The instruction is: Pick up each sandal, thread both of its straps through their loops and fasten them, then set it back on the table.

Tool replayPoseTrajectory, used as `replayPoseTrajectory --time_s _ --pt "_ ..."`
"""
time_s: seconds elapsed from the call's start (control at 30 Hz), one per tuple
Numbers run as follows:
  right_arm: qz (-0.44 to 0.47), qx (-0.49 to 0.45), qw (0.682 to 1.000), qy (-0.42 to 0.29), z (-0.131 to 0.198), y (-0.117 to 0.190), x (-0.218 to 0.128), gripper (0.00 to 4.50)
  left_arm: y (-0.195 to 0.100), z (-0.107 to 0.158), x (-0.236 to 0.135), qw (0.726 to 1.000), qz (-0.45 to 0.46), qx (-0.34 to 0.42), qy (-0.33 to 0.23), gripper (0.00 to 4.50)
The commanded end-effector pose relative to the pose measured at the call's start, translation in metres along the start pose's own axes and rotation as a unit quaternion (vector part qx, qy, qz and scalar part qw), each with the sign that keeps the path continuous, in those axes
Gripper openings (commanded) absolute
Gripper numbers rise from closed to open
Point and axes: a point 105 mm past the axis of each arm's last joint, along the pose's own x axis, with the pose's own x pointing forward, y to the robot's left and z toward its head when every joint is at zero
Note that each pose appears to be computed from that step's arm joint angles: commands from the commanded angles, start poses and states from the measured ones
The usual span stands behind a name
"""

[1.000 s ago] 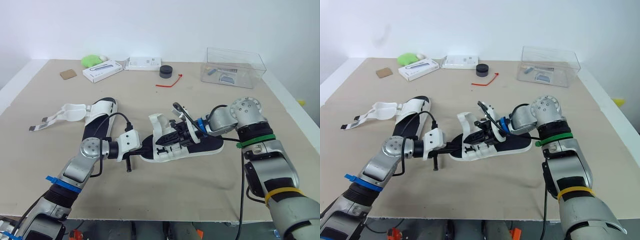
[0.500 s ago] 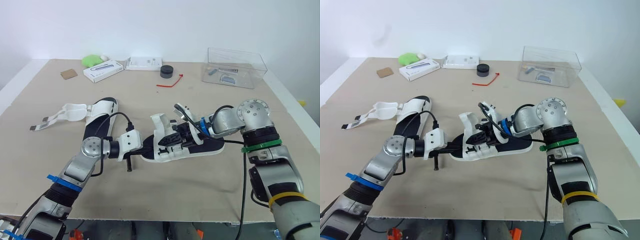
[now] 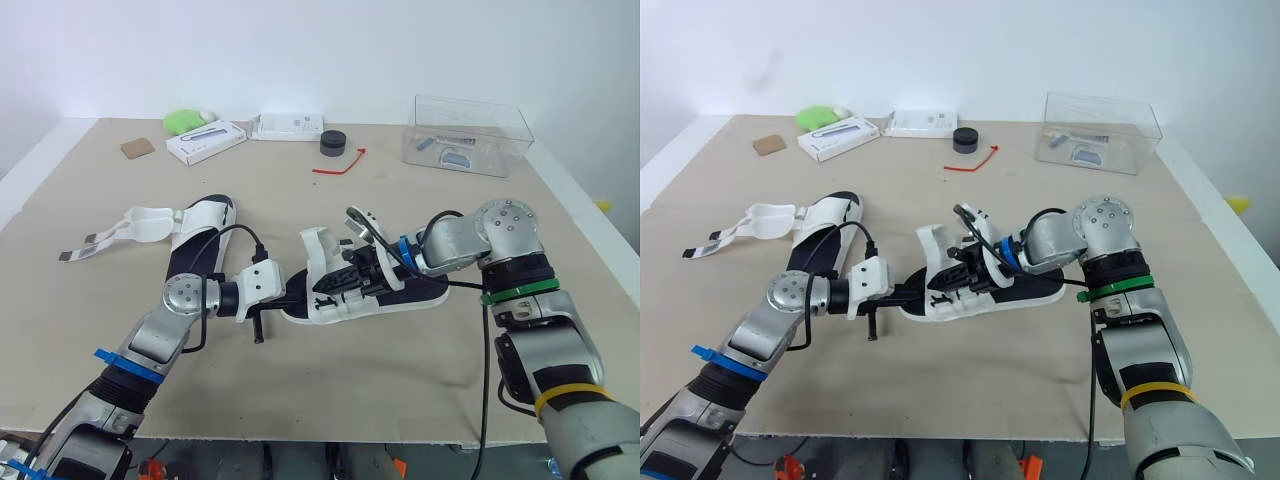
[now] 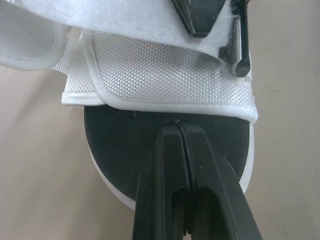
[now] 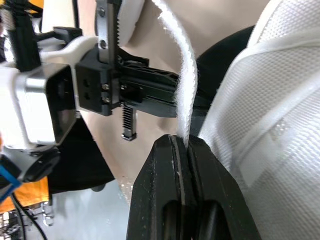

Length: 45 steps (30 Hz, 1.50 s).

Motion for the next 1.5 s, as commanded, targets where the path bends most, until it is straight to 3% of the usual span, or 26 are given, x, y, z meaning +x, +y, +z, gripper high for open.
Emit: replayPoseTrajectory --time_s 0.03,0.8,1.27,1.5 --pt "0.018 0.003 1.0 -0.019 0.008 0.011 -0.003 0.06 -0.012 -0.035 0.0 0.997 -0.012 -0.033 0.066 0.0" --pt "-0.058 0.002 0.998 -0.005 -0.021 -0.016 -0.006 0.06 -0.022 -0.036 0.001 0.997 -0.023 -0.03 0.067 0.0" --pt "-0.101 -0.059 0.993 -0.012 -0.024 -0.017 -0.007 0.06 -0.022 -0.036 0.001 0.997 -0.022 -0.031 0.068 0.0" --pt "-0.107 -0.133 0.985 -0.01 -0.023 -0.006 -0.007 0.06 -0.021 -0.036 0.002 0.997 -0.02 -0.032 0.068 0.0"
